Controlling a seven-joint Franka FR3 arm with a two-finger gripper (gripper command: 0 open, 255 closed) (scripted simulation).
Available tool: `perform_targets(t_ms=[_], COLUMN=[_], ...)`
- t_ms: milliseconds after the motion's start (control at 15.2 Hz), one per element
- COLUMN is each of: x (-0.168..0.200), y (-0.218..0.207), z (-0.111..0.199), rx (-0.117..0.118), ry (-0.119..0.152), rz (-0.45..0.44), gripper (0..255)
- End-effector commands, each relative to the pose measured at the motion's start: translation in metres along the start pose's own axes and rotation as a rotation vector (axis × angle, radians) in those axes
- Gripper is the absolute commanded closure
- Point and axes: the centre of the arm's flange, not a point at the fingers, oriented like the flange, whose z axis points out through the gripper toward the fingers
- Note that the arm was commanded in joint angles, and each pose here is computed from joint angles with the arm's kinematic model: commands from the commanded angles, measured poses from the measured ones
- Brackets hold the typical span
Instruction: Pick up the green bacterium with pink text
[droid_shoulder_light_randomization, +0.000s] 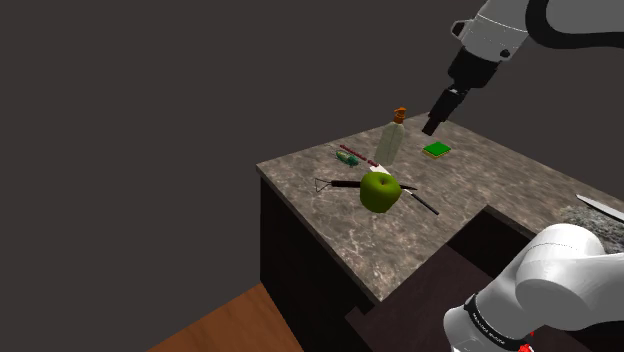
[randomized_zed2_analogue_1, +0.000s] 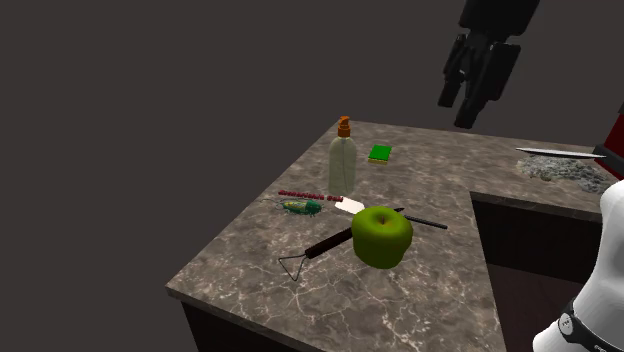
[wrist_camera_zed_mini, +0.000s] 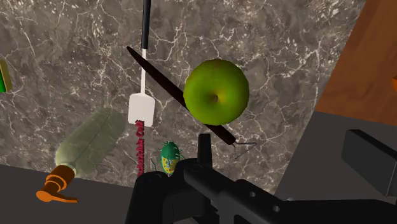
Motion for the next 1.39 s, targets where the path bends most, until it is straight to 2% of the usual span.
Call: perform_targets(t_ms=[0,1320], x=[0.0,0.142], y=[0.0,0.109], z=[0.0,0.202], rx=[0.0,0.049], ry=[0.0,-0.038], rz=[0.0,-0.127], gripper=[0,0])
